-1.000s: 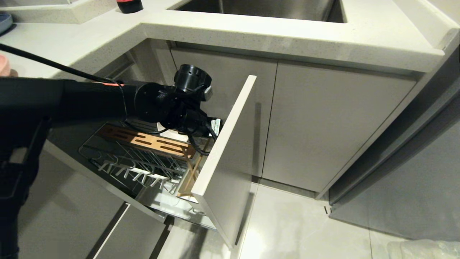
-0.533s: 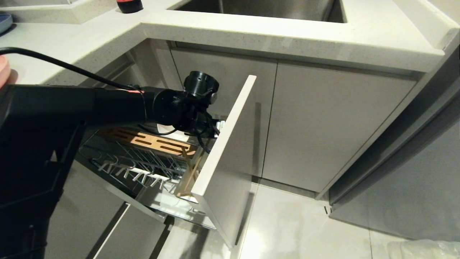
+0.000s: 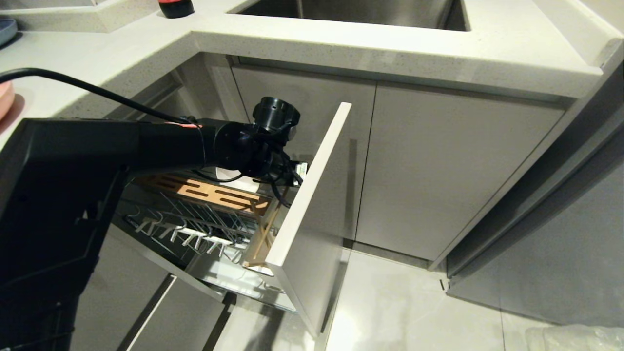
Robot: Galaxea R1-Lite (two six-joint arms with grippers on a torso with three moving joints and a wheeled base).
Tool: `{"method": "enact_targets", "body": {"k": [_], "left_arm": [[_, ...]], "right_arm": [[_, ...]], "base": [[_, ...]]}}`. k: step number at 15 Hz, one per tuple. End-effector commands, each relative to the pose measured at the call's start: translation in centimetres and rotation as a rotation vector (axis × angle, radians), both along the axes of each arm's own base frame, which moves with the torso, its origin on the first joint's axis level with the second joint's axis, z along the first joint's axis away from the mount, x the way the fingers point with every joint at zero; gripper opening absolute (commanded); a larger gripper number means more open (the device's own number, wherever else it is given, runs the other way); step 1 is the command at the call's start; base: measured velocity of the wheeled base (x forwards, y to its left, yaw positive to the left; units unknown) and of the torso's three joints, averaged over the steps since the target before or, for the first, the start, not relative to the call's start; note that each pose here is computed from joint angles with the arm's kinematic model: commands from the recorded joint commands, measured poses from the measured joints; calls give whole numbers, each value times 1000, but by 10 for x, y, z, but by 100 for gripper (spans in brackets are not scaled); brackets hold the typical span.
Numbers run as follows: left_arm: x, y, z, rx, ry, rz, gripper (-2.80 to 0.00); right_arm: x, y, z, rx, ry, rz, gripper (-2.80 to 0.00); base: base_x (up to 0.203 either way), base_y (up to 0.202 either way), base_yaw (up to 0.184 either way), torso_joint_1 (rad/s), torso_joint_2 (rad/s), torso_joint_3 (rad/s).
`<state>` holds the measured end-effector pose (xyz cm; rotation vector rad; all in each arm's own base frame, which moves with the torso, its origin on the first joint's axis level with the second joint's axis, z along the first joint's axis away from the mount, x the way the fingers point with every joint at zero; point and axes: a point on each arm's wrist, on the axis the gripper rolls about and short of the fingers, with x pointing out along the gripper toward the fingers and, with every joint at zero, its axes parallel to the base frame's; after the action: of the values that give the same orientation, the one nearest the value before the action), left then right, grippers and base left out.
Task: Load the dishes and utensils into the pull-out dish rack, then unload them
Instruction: Pick up the chopsticks and place it in the cupboard
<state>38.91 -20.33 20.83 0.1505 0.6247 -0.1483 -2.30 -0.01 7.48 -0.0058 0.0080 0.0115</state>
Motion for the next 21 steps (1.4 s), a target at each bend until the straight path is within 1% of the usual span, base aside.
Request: {"method": "enact_targets", "body": {"k": [1,2,8,14,16,18,21], "left_arm": [[0,0,0,2,2,3,0],[0,0,0,3,2,4,-280],[-2,1,3,7,-9,23,-280],[-6,-1,9,-1,-20,16,-280],[-11,-2,16,-7,-35,11,-280],[-17,-2,26,-6,-66,26,-280],[-32,1,51,-6,-135,59,-280]], "right_arm": [[0,0,0,0,0,1,-280],[0,0,0,0,0,1,-280],[0,0,0,0,0,1,-280],[0,0,0,0,0,1,-280],[0,0,0,0,0,1,-280],[0,0,0,0,1,1,-280],[0,0,0,0,1,1,-280]], "base": [[0,0,0,0,0,0],[0,0,0,0,0,0],[0,0,0,0,0,0],[0,0,0,0,0,0],[0,0,0,0,0,0],[0,0,0,0,0,0],[0,0,0,0,0,0]]}}
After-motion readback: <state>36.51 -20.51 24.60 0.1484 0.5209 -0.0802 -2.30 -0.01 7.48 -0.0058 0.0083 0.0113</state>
